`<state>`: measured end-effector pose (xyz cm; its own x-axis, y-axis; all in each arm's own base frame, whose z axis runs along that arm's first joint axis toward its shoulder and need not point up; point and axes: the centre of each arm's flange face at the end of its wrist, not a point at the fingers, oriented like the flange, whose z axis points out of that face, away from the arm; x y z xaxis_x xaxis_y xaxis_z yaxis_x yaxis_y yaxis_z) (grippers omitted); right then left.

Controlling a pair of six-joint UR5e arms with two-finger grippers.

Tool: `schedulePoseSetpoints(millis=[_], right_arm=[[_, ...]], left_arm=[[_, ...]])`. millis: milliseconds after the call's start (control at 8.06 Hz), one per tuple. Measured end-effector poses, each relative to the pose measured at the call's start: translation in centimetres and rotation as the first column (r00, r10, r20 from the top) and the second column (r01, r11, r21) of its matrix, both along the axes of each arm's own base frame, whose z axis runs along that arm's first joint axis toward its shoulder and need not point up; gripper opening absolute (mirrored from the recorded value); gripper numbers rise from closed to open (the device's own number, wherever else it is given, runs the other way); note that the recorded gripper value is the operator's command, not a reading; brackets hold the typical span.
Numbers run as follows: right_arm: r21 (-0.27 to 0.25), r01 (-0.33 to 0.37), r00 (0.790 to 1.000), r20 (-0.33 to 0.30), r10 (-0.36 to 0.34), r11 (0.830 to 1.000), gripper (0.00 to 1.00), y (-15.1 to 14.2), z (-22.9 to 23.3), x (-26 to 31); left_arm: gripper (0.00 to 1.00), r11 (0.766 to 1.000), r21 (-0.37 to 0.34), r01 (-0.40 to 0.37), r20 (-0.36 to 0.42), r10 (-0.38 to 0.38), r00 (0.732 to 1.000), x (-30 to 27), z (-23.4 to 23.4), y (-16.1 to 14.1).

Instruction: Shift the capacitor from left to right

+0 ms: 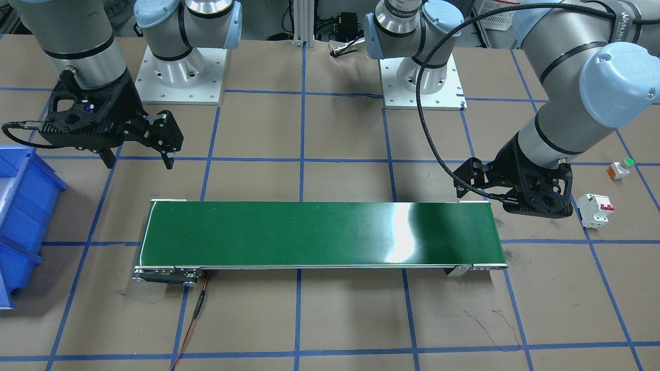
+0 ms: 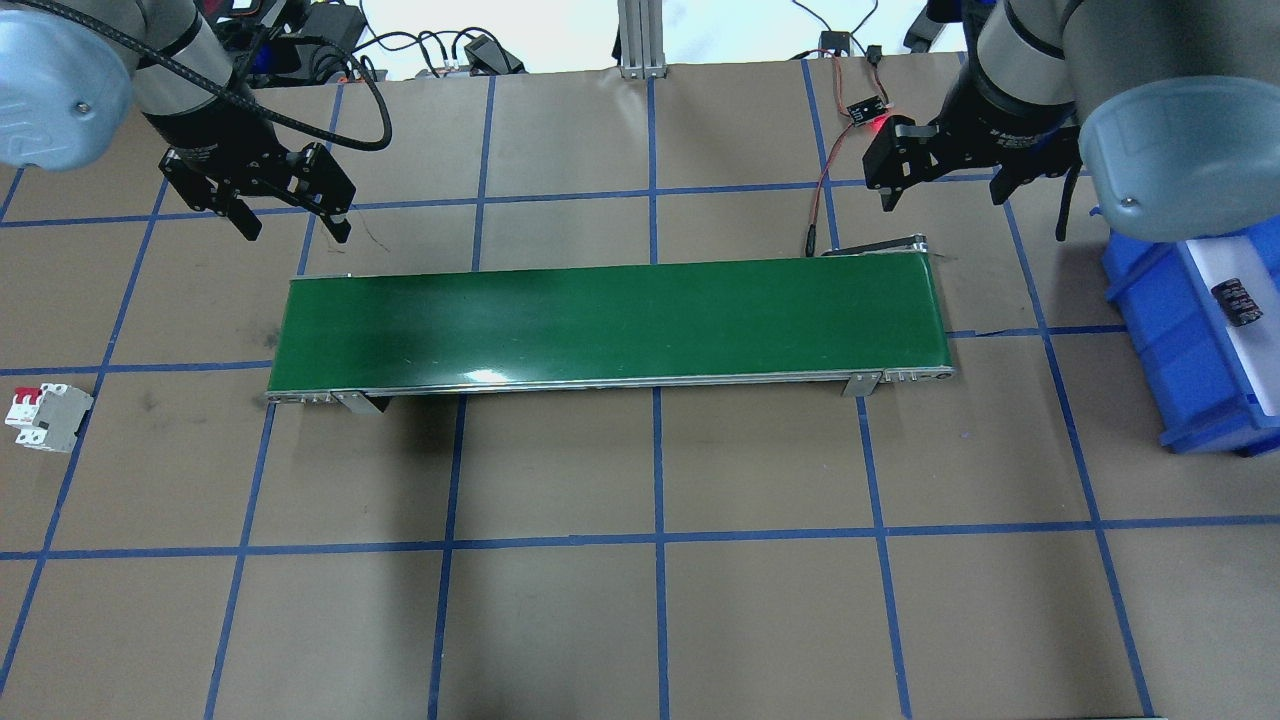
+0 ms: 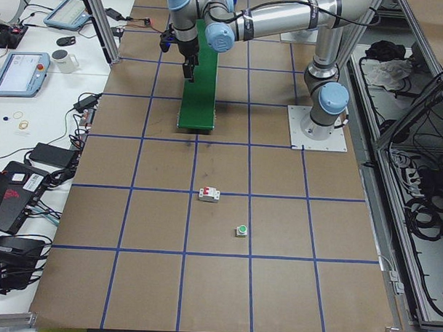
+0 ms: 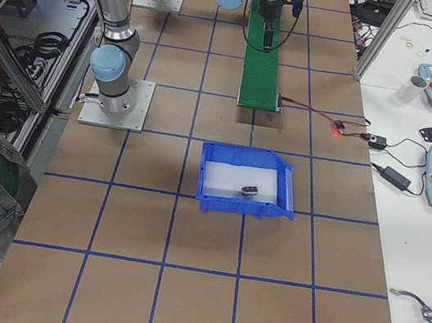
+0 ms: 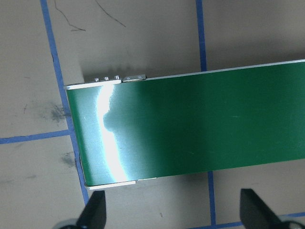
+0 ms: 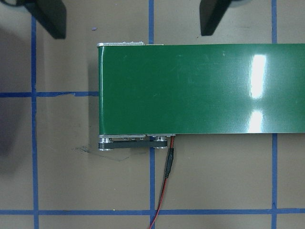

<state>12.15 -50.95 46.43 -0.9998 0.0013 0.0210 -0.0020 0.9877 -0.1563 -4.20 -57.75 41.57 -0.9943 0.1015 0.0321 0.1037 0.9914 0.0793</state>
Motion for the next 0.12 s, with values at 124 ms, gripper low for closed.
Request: schedulePoseSetpoints(millis=[124], right_arm=[[-0.001,0.001,1.0,-0.004,-0.001,1.0,1.0,-0.01,0.01,-0.07]], left_arm=[[1.0,1.0,-0.002,0.0,0.003,0.0,1.0,0.0,0.14,-0.01]])
